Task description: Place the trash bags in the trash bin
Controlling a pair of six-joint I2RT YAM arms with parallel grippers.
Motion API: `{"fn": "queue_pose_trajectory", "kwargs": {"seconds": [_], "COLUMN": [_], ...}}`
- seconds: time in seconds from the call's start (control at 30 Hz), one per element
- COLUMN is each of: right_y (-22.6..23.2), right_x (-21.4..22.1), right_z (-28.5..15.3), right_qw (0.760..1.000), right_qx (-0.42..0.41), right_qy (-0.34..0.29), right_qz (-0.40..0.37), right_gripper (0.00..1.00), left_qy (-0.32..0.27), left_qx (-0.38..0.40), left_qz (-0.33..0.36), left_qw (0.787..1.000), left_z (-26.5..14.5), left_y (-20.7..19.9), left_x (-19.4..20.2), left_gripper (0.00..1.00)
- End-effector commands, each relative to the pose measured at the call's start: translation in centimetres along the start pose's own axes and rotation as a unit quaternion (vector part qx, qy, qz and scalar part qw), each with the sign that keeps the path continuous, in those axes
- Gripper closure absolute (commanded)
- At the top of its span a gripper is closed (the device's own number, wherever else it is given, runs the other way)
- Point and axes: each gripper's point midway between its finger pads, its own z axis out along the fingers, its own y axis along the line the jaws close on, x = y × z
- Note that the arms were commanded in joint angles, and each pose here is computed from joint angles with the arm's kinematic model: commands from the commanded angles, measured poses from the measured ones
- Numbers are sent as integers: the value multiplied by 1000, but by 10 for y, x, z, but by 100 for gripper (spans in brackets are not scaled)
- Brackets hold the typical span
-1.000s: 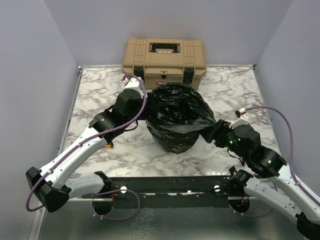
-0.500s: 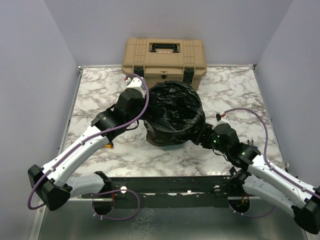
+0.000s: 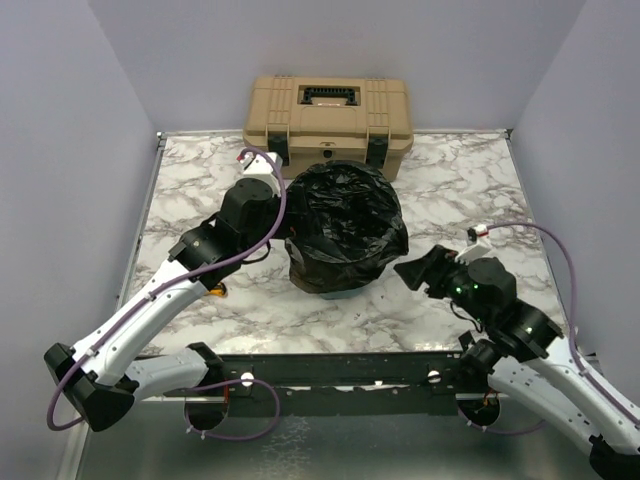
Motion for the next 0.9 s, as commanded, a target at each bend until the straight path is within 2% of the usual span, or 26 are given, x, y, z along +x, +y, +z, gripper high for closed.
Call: {"fn": "queue_pose_trajectory", "kwargs": {"seconds": [0.0,0.17,0.23,0.33,0.4,0.5,0.57,0.67,0.87], "right_y": [-18,23,39,62,70,75,90,106,107], "right_x": [-21,-99,-123,-156,-178,-187,-178,-178,-167], "right_z": [-25,-38,-28,5,28,62,79,95,127], "right_qw": [997,987,979,974,981,981,973,967,960], "right_qx": [65,81,106,97,37,-32,-92,-148,-180], "right_qy": [-18,-91,-89,-72,-49,9,43,53,108], "right_qz": [-38,-107,-150,-192,-183,-189,-206,-199,-188], "right_gripper": [22,22,22,23,23,27,27,27,27], "left_qy": [-16,12,25,35,35,42,54,74,84], "left_qx": [-31,-28,-11,11,18,35,51,55,34], "left_qz": [3,0,-7,-27,-37,-44,-44,-42,-25], "left_qw": [999,1000,1000,999,999,998,996,995,996], "left_z": [-13,-21,-24,-30,-33,-33,-30,-23,-7], "left_y": [14,16,12,5,3,-5,-13,-16,-12], "left_x": [-11,3,10,18,18,18,20,28,32], "left_gripper": [3,2,1,1,1,2,7,20,42]}}
